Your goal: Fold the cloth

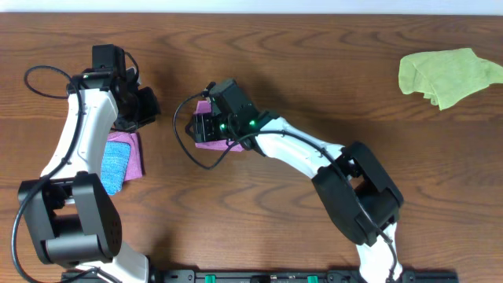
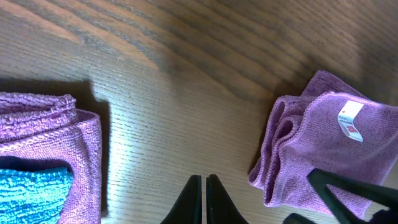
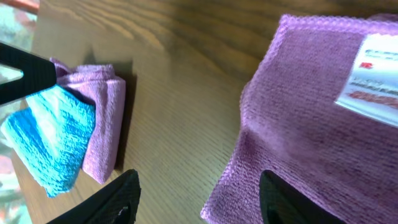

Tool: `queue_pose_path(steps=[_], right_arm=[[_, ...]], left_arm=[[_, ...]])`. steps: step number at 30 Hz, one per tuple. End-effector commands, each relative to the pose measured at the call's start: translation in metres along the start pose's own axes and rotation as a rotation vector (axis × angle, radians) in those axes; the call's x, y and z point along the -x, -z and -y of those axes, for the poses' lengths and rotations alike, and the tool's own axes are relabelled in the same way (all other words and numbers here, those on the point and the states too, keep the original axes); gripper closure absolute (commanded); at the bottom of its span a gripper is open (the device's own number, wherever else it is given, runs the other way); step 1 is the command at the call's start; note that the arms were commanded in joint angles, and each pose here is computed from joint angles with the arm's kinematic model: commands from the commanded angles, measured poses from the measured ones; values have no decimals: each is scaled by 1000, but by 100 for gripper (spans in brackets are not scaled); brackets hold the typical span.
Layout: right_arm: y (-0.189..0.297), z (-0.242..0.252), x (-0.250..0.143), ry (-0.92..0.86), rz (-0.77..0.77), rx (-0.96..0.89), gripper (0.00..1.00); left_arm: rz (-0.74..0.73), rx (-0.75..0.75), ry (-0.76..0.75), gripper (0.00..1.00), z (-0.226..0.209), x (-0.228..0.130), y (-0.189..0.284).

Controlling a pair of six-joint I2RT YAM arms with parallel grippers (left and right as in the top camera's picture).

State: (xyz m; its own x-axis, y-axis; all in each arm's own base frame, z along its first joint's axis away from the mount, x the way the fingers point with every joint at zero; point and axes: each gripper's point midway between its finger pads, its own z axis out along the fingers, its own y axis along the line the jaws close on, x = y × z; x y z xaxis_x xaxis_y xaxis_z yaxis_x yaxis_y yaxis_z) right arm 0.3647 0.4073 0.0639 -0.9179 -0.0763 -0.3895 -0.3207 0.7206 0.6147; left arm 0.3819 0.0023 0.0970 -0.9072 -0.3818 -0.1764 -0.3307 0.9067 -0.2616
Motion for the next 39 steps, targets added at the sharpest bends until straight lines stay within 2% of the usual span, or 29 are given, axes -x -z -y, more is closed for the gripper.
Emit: queue_pose_path(steps=[1, 4, 5, 6, 7, 15, 22, 27, 33, 39], right_arm=[[29, -7, 32, 7, 59, 6, 32], [44, 5, 42, -25, 56, -28, 25], [50, 10, 45, -26, 58, -40, 16], [58, 14, 49, -17, 60, -53, 2], [65, 18, 52, -3, 62, -63, 1], [170, 54, 72, 102, 125, -262, 1], [251, 70, 53, 175, 105, -428, 1], [275, 85, 34, 160, 87, -496, 1], [293, 104, -7, 84, 88, -520, 1], [320, 116, -46, 22, 196, -524, 1]], left_arm=[[39, -25, -12, 94, 3, 1, 17], [66, -32, -18, 94, 6, 4, 26], [72, -35, -20, 94, 6, 4, 28], [78, -36, -21, 94, 7, 4, 30], [80, -39, -22, 94, 8, 4, 31], [63, -102, -25, 92, 19, 0, 33], [49, -146, -26, 92, 26, -2, 34], [44, -160, -20, 92, 28, -3, 35], [39, -176, -20, 92, 31, -4, 35], [43, -178, -22, 92, 32, -3, 35]])
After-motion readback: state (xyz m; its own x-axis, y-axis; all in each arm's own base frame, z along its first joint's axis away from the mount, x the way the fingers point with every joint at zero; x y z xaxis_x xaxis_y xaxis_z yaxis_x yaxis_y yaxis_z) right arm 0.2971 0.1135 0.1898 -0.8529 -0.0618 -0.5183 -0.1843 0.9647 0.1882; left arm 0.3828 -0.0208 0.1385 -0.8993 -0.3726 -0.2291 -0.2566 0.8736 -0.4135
